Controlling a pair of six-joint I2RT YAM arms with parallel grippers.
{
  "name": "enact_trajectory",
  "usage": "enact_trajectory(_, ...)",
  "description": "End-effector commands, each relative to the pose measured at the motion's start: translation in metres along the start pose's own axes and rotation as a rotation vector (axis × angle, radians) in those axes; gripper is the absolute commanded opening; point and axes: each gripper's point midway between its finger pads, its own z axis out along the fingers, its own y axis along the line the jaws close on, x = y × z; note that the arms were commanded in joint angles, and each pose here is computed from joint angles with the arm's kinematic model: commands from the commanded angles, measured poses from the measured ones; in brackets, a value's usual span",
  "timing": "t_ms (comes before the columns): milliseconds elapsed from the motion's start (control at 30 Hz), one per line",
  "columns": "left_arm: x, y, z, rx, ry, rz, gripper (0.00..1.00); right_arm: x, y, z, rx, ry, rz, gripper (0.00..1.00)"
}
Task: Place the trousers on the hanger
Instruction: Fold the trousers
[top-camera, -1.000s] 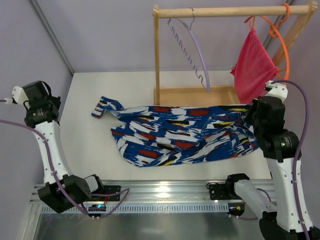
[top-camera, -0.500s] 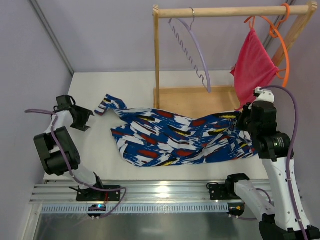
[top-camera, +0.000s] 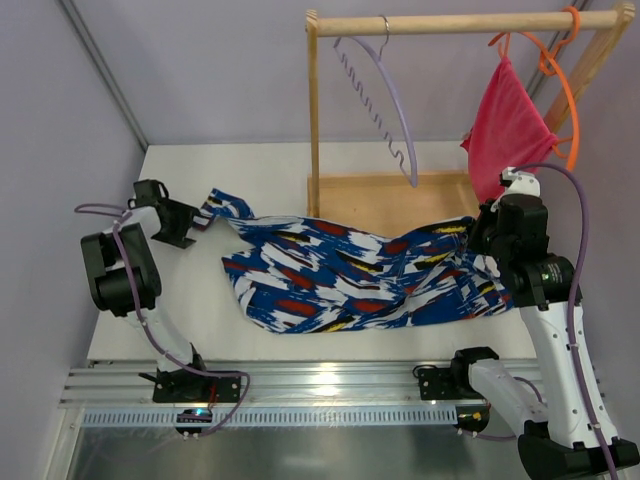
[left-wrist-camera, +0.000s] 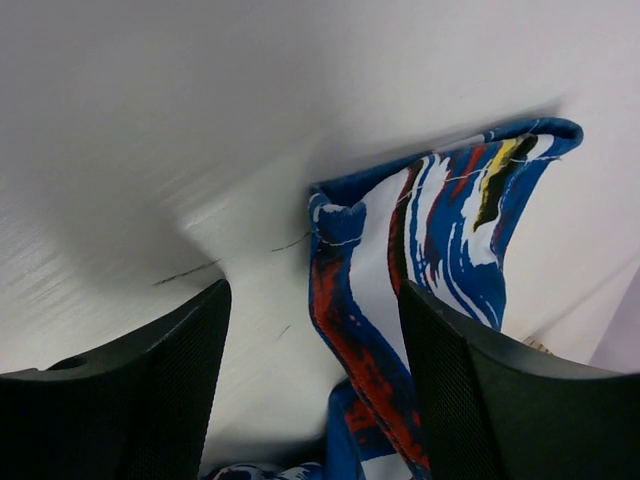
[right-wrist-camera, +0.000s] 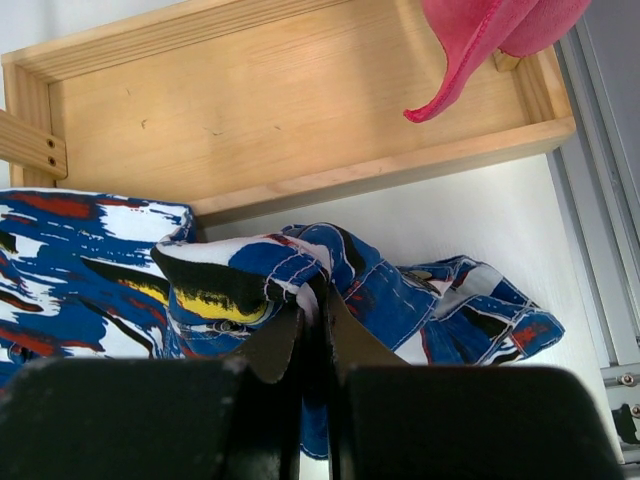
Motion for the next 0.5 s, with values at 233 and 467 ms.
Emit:
enact_trajectory(233, -0.001, 0.002, 0.021, -0.015, -0.017, -0.025, 0.32, -0.027, 0.007, -0.005, -0.031, -0.089, 0.014, 0.04)
enact_trajectory(467, -0.026, -0.005, -0.02, -0.02, -0.102, 0.002, 0.0, -0.036, -0.006, -0.022, 0.033, -0.118, 0.008, 0.04)
